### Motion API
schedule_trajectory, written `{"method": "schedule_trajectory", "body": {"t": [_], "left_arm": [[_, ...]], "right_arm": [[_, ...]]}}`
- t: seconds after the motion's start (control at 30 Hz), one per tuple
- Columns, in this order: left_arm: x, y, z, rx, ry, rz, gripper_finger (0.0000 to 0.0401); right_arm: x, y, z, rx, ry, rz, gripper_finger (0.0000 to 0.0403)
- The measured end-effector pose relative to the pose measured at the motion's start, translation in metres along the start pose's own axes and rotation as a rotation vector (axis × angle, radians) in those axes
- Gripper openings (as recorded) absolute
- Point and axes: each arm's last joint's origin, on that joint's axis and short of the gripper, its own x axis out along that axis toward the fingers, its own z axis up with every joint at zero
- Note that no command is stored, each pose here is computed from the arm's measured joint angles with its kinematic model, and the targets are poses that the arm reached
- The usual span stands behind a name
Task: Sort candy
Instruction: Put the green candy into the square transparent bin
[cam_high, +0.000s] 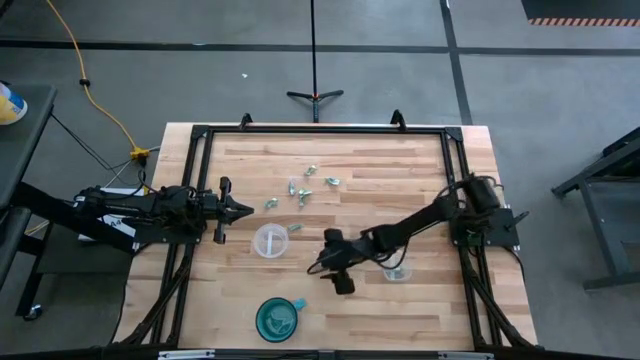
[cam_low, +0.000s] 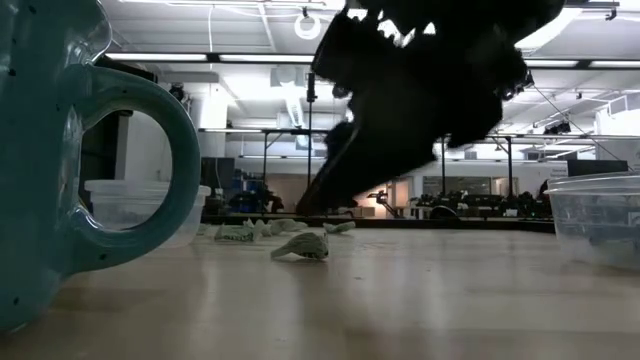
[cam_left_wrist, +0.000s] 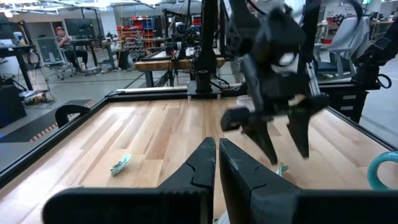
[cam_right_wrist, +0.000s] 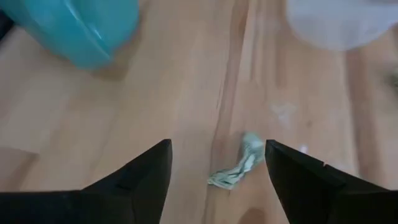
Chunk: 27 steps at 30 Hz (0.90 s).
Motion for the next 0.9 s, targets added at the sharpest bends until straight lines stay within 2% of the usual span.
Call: {"method": "schedule_trajectory", "body": {"t": [0.17, 0.37, 0.5, 0.63, 0.77, 0.9], "left_arm": [[0.0, 0.0, 0.0, 0.0, 0.0, 0.0, 0.0056], [0.0, 0.0, 0.0, 0.0, 0.002, 0.0, 0.0056], [0.0, 0.0, 0.0, 0.0, 0.001, 0.0, 0.0056], [0.0, 0.0, 0.0, 0.0, 0.001, 0.0, 0.0056], [0.0, 0.0, 0.0, 0.0, 0.001, 0.0, 0.0056], [0.0, 0.0, 0.0, 0.0, 0.002, 0.005, 0.0056]], "right_arm": [[0.019, 0.001, -0.006, 0.003, 0.034, -0.014, 0.0231], [0.02, 0.0, -0.009, 0.002, 0.071, -0.028, 0.0196], [0.019, -0.001, -0.011, -0.022, 0.107, -0.025, 0.0152], [0.019, -0.001, -0.012, -0.067, 0.111, -0.029, 0.0085], [0.015, -0.002, -0.002, -0.195, 0.163, -0.119, 0.0012], [-0.004, -0.005, 0.015, -0.265, 0.299, -0.231, 0.0019]]}}
